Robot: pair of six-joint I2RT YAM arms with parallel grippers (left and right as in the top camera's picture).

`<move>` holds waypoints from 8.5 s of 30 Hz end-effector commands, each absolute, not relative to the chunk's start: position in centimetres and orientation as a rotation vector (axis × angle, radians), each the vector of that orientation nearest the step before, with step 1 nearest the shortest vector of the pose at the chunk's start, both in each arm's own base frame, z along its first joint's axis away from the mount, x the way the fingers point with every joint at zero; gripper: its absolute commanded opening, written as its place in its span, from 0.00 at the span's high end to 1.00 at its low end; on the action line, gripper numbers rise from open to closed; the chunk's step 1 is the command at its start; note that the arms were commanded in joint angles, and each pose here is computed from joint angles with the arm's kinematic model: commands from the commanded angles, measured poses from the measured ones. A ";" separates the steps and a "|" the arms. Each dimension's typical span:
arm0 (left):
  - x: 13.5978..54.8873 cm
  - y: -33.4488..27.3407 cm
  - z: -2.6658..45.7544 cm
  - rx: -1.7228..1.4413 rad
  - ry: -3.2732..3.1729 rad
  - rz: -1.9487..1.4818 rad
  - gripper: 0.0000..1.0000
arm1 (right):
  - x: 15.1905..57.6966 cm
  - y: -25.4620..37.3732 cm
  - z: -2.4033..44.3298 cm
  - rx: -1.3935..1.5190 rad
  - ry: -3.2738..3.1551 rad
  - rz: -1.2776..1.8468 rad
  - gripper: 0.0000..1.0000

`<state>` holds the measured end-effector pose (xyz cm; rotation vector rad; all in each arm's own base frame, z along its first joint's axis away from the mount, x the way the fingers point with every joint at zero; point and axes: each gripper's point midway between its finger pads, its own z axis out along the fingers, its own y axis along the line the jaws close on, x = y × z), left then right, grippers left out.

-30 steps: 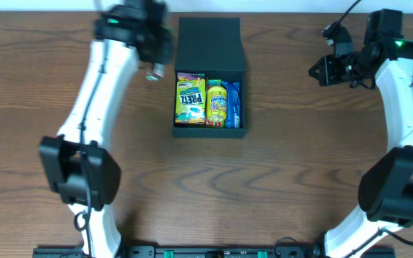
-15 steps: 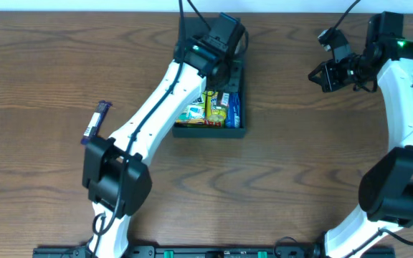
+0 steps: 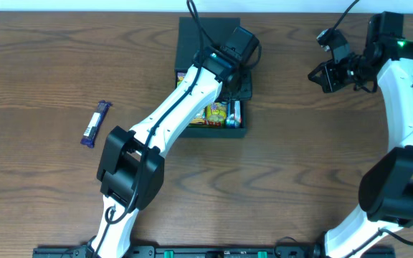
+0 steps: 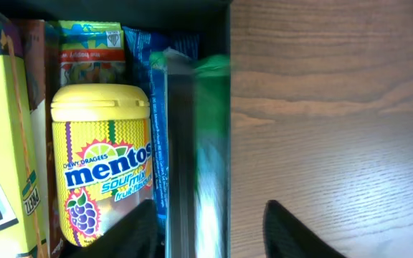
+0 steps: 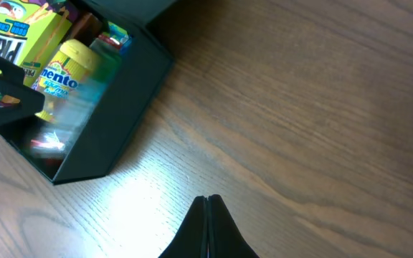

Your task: Pack container

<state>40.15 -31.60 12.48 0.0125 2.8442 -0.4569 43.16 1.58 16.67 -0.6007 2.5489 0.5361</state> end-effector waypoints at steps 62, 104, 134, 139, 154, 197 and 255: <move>35.9 9.1 -1.3 -0.176 2.833 0.184 0.31 | 40.8 4.0 15.8 -0.545 2.666 0.667 0.99; 43.5 -24.4 16.9 0.088 2.410 -0.536 0.83 | 43.2 2.1 15.7 -0.463 2.643 0.516 0.99; 45.3 -25.6 18.6 -0.106 2.354 -0.762 0.46 | 43.6 3.2 16.4 -0.472 2.589 0.595 0.84; 48.6 -18.5 19.3 -0.233 2.301 -0.680 0.95 | 44.7 4.1 17.4 -0.280 2.564 0.715 0.99; 58.2 -10.4 10.2 -0.564 2.383 -0.917 0.95 | 51.9 12.8 7.0 0.087 2.595 1.060 0.98; 60.2 -16.9 3.5 -0.531 2.572 -1.193 0.95 | 54.0 21.9 5.9 -0.296 2.387 1.484 0.99; 46.4 -12.7 25.7 0.408 2.555 -0.832 0.95 | 44.8 14.3 22.4 -0.681 2.460 0.809 0.99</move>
